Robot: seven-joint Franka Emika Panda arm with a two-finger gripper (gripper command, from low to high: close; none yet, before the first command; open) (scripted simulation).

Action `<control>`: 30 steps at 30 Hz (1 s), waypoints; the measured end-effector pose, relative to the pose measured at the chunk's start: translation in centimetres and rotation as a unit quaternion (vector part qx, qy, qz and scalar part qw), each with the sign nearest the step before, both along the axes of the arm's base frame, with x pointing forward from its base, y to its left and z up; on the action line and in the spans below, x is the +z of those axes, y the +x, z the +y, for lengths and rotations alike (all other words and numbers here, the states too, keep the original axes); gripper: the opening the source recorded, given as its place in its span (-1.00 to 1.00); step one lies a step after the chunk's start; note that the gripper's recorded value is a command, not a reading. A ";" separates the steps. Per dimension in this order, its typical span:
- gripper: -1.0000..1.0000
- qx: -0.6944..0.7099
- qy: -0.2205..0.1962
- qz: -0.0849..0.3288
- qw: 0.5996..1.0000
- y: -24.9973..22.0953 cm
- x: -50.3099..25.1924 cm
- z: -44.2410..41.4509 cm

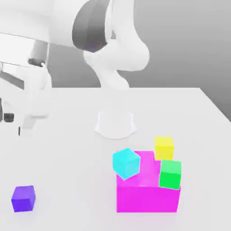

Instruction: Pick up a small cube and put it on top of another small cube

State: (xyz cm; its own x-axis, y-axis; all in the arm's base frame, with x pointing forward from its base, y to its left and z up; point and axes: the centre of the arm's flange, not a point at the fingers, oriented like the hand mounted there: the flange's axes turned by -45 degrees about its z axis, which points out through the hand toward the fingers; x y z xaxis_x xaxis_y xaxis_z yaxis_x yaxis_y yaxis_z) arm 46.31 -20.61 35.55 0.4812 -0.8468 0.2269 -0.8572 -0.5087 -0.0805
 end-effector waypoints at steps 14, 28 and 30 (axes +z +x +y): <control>-1.00 -0.206 0.096 0.074 0.971 -5.5 -22.3 -5.4; -1.00 -0.172 0.093 0.077 0.978 -4.3 -14.5 -2.0; -1.00 -0.136 0.090 0.080 0.983 -3.5 -12.6 1.6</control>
